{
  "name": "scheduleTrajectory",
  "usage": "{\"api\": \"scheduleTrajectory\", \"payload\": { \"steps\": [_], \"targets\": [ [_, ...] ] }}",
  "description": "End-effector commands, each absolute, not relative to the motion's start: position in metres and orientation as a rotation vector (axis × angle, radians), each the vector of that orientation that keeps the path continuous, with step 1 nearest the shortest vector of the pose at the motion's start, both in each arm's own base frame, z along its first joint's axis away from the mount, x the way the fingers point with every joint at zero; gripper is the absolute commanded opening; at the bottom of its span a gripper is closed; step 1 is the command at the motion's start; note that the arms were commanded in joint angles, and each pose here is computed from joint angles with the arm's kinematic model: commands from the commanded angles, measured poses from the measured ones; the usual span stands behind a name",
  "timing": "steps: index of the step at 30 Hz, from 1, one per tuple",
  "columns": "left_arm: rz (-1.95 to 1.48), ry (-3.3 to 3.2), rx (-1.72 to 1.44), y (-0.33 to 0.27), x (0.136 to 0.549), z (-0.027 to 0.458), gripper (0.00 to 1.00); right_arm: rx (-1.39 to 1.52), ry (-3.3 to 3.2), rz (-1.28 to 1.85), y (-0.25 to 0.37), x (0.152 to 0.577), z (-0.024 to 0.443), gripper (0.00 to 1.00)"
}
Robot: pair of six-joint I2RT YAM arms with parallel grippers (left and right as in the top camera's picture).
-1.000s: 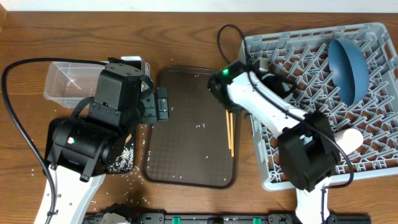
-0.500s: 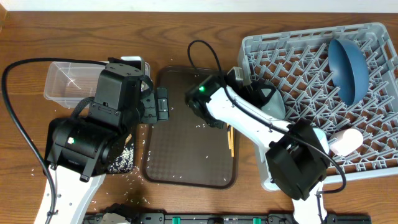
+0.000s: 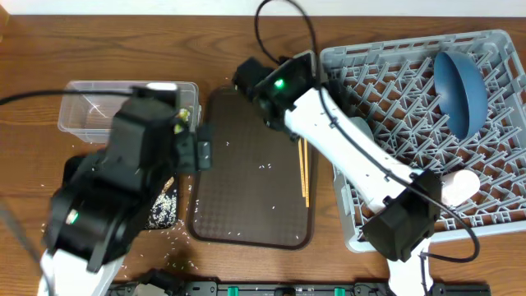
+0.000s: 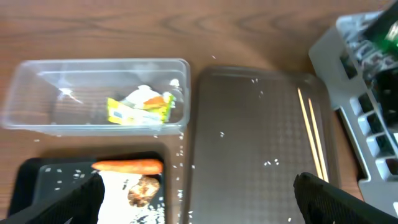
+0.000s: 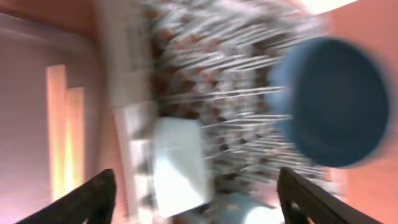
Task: Sort waste into correct bins and load items into the dishwasher rack
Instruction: 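Move the right gripper to the chopsticks on the brown tray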
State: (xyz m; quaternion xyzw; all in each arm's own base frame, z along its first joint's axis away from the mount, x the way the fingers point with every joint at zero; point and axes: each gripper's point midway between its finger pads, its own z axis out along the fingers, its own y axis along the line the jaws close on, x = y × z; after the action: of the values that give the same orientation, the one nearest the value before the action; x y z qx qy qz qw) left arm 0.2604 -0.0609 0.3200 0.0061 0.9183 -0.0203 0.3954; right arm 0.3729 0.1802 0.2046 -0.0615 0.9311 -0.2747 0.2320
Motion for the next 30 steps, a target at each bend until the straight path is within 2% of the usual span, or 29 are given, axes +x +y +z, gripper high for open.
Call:
{"api": "scheduleTrajectory", "payload": {
  "steps": [1,3,5,10,15,21,30],
  "targets": [
    [0.019,2.259,-0.031,-0.037,0.245,0.339,0.98,-0.345,2.854,-0.303,0.230,0.347,0.175,0.72],
    [0.017,2.240,-0.112,-0.025,0.235,0.343,0.98,-0.447,2.936,-0.073,0.258,0.333,0.162,0.68],
    [0.010,2.229,-0.181,-0.017,0.227,0.345,0.98,-0.460,2.966,0.014,0.269,0.328,0.151,0.65],
    [0.033,2.246,-0.290,0.001,0.211,0.340,0.98,-0.406,3.007,-0.015,0.264,0.327,0.105,0.52],
    [0.075,2.313,-0.306,0.008,0.201,0.327,0.98,-0.251,3.072,-0.012,0.244,0.326,0.063,0.43],
    [0.078,2.321,-0.305,0.008,0.200,0.325,0.98,-0.099,3.071,0.044,0.230,0.338,0.037,0.42],
    [0.078,2.322,-0.306,0.008,0.200,0.325,0.98,-0.025,3.061,0.062,0.221,0.340,0.013,0.38]
  ]
}}
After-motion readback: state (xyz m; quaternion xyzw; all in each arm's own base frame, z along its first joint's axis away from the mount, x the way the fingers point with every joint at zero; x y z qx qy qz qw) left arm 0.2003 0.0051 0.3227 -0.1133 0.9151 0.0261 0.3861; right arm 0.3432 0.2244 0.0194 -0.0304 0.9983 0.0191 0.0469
